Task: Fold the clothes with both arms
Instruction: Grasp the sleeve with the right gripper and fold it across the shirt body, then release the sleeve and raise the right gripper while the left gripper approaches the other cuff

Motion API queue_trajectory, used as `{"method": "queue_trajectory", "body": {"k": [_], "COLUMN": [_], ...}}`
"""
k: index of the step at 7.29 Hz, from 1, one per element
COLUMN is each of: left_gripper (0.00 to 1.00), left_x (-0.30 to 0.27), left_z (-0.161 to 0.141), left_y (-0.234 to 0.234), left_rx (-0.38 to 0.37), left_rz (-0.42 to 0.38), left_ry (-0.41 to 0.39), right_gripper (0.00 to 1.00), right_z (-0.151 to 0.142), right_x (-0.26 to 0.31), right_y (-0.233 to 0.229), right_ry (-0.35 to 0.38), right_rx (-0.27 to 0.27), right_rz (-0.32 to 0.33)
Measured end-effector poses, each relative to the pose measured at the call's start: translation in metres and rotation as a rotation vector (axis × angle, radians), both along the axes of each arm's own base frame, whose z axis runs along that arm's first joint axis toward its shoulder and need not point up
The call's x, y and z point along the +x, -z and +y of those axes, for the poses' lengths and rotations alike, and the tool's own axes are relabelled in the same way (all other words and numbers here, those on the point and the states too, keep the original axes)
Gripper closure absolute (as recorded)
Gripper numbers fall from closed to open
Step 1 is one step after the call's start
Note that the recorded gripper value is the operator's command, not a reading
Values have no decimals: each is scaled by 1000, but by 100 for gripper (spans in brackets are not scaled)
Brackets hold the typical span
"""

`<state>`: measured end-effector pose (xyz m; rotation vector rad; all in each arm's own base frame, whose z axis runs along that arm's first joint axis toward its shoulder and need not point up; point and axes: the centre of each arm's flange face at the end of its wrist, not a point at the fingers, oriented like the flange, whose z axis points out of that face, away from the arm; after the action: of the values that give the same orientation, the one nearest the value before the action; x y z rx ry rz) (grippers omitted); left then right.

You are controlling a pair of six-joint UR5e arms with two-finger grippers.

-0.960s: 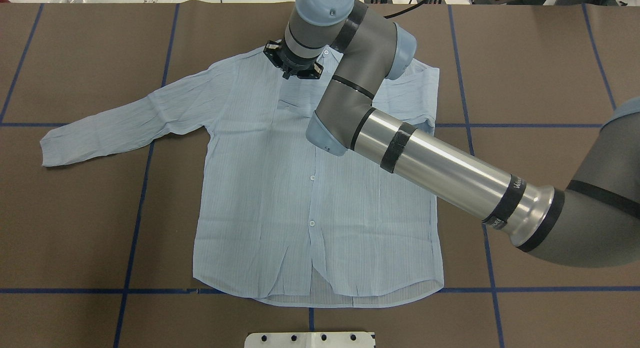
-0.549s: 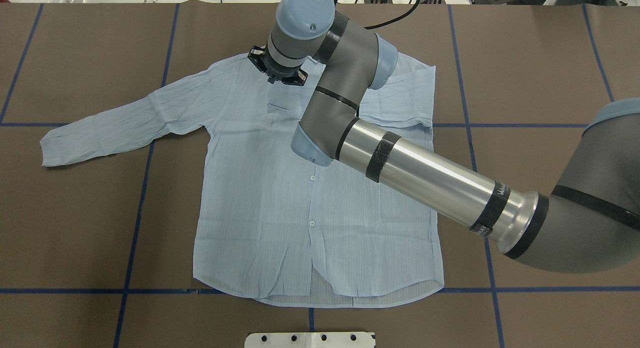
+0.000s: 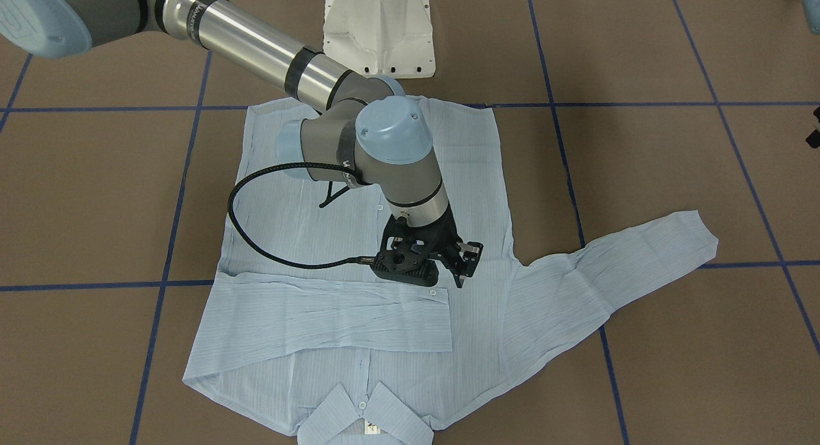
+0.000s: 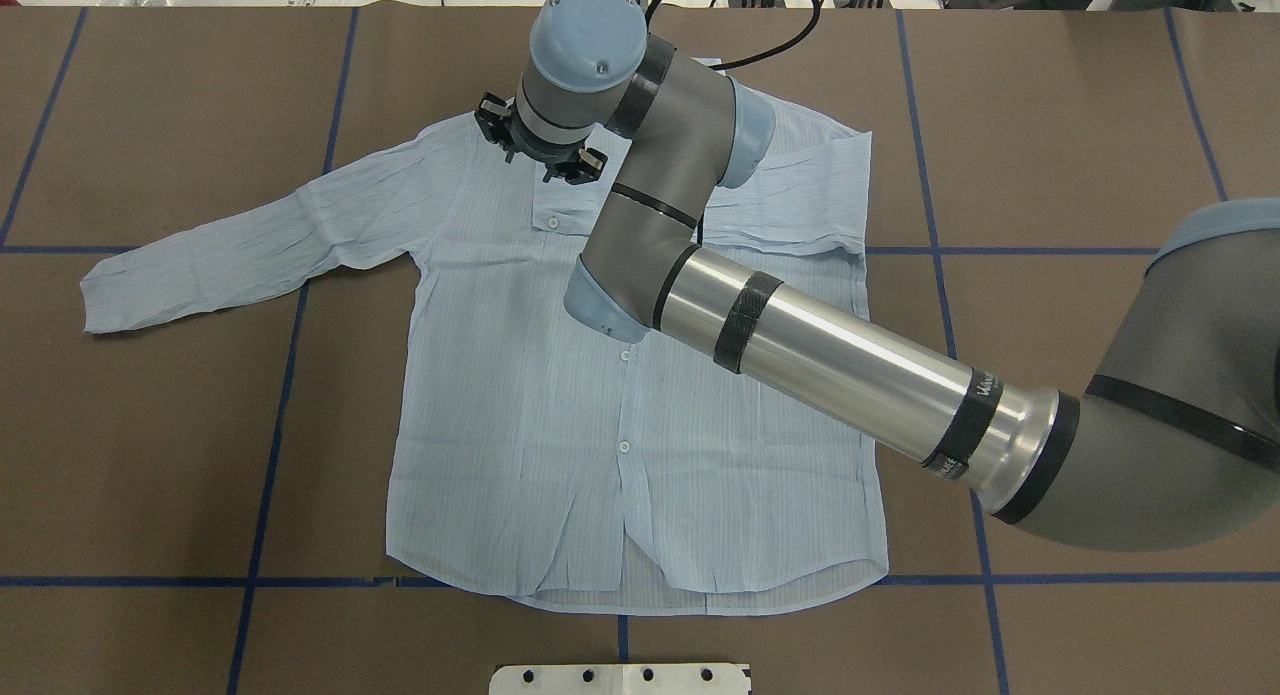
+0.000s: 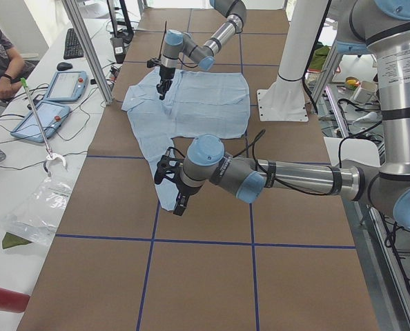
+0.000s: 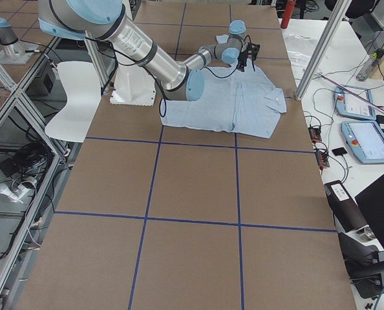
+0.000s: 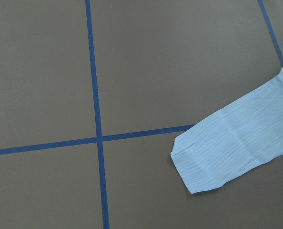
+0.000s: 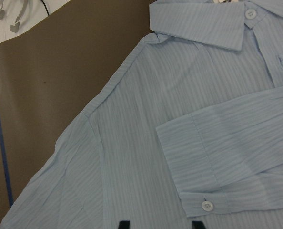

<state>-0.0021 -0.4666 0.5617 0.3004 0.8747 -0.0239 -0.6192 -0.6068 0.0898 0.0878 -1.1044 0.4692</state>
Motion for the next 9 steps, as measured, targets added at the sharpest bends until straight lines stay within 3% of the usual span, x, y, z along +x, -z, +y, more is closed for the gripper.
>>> {"method": "queue_trajectory", "body": {"k": [3,6,7,9], "left_gripper": [9,30,36,38], "left_x": [81,139,154,169], "left_z": [-66,-80,-78,-74], "left_y": [-37,-81,-88,-94], "left_rx": [-66,-75,-85,-104], "left_rz": [84,94,90,86], "left_ry": [7,-8,-25,-41], "right_gripper": [2,1,1,2], "right_z": [14,44,50,59], "right_x": [20,127,171,222], "right_y": [13,-73,-111,-161], "right_ry": [-20,-11,1,25], "right_rx": [-49,-93,-90,-51], "right_rz": [-56,-58,-49,-9]}}
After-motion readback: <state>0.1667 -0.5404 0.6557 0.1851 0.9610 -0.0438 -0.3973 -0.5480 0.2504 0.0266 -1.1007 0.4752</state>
